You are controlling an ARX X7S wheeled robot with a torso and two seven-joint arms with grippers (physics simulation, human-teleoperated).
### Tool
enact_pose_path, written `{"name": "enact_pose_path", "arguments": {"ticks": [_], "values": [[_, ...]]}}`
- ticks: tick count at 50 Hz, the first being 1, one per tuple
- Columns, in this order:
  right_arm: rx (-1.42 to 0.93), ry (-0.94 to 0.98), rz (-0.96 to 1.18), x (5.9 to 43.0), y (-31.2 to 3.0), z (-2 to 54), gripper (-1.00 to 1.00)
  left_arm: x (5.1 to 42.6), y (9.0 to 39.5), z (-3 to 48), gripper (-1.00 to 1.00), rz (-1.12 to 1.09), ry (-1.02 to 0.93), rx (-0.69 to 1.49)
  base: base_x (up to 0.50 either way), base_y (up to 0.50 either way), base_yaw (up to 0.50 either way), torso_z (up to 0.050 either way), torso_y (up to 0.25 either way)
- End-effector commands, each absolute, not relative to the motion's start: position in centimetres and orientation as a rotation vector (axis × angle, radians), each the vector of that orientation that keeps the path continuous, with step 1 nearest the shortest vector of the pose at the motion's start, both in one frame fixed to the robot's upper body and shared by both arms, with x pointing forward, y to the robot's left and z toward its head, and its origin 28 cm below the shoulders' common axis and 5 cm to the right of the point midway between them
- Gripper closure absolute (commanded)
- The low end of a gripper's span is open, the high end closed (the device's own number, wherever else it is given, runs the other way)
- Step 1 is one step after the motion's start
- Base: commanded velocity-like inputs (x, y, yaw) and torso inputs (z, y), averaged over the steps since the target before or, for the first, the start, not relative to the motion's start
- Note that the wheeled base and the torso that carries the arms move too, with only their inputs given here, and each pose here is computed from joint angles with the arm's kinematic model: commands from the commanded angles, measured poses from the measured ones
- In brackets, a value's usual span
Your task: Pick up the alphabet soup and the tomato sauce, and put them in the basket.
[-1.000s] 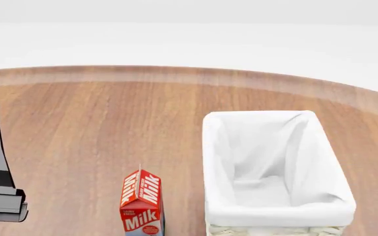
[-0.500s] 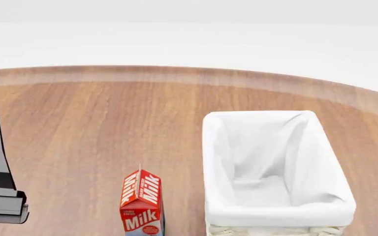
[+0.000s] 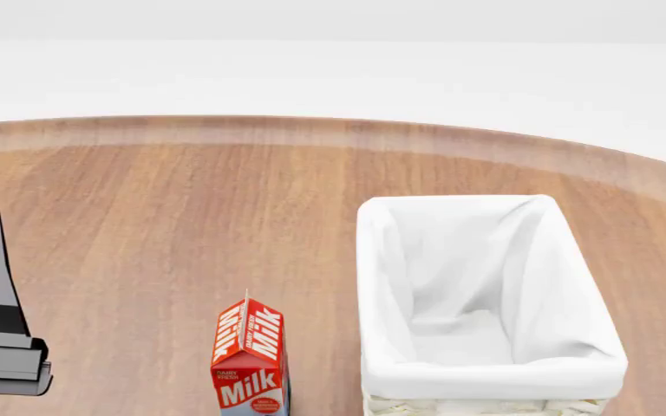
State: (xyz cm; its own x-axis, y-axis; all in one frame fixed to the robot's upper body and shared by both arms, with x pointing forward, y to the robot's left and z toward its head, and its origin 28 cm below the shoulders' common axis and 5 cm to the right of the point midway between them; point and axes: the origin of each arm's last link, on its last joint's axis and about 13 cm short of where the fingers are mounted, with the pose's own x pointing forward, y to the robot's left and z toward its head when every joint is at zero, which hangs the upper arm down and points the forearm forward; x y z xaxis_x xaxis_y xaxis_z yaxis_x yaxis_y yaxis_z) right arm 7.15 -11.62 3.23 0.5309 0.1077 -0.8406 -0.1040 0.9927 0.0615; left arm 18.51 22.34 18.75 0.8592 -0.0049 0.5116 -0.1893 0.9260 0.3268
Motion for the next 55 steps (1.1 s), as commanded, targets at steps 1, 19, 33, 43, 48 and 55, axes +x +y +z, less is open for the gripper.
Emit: {"name": "enact_pose_path", "arguments": {"ticks": [1,19,33,43,48,55], "values": [[0.012,1.009,0.121,7.1,-11.6,2.9,-1.00,18.6,22.3,18.7,-1.00,0.098,-0.530,0.379,0.00,0.00,0.00,0.000,0.000],[0.033,1.024,0.115,6.8,-11.7,2.2,-1.00,18.6,22.2,18.7,-1.00,0.094,-0.529,0.377,0.00,0.00,0.00,0.000,0.000],[0.043,1.031,0.114,6.7,-11.6,1.8,-1.00,18.6,22.2,18.5,-1.00,0.092,-0.526,0.373,0.00,0.00,0.00,0.000,0.000],[0.045,1.020,0.111,6.7,-11.6,1.7,1.00,18.7,22.2,18.5,-1.00,0.093,-0.526,0.370,0.00,0.00,0.00,0.000,0.000],[0.045,1.005,0.110,6.9,-11.5,2.1,1.00,18.7,22.2,18.4,-1.00,0.092,-0.524,0.369,0.00,0.00,0.00,0.000,0.000],[0.036,0.946,0.110,7.6,-11.5,3.3,1.00,18.7,22.2,18.3,-1.00,0.092,-0.522,0.368,0.00,0.00,0.00,0.000,0.000]]}}
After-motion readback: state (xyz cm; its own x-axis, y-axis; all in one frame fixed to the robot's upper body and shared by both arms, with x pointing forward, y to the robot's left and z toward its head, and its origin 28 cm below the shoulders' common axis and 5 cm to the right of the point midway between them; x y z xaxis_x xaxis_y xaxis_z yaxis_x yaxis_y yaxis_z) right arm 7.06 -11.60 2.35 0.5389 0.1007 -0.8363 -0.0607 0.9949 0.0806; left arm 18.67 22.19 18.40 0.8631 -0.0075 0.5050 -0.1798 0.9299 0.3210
